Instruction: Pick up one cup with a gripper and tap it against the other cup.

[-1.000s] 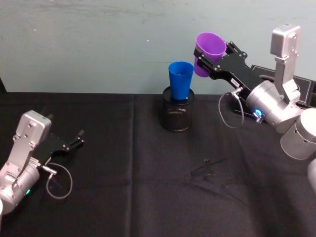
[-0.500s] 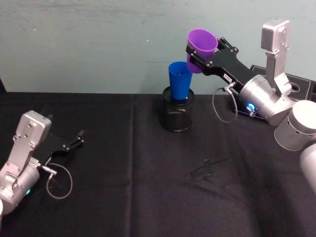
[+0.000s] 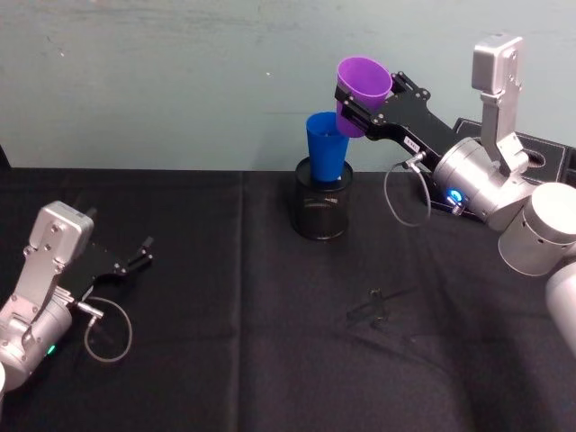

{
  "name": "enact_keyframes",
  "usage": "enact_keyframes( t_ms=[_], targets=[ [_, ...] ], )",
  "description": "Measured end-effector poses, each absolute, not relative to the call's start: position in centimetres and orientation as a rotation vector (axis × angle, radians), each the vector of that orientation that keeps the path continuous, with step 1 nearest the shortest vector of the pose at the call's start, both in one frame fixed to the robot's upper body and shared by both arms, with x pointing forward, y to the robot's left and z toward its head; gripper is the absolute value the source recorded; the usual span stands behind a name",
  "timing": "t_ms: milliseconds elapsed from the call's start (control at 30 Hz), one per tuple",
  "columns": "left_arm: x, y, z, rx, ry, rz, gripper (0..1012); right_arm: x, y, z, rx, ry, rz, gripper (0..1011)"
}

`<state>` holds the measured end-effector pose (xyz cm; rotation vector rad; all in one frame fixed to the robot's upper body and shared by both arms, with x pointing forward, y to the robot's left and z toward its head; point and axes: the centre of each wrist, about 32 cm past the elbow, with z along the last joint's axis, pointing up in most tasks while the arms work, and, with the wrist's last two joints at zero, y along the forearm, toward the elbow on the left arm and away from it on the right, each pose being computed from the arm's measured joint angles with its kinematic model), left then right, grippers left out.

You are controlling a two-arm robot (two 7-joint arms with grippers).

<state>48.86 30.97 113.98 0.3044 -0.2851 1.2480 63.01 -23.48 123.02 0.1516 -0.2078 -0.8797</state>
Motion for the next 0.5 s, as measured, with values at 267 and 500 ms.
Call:
enact_keyframes(
  t_ms=[267,500],
  targets=[
    [48.86,30.97,113.98,0.304,-0.285,1.248,1011,62.36,-23.73,122.59,0.137,-0.181,-0.89,734],
    [48.86,30.97,113.98,0.304,-0.285,1.248,1011,62.01,-23.81,122.15,0.125,-0.162,-0.891,734]
  ],
)
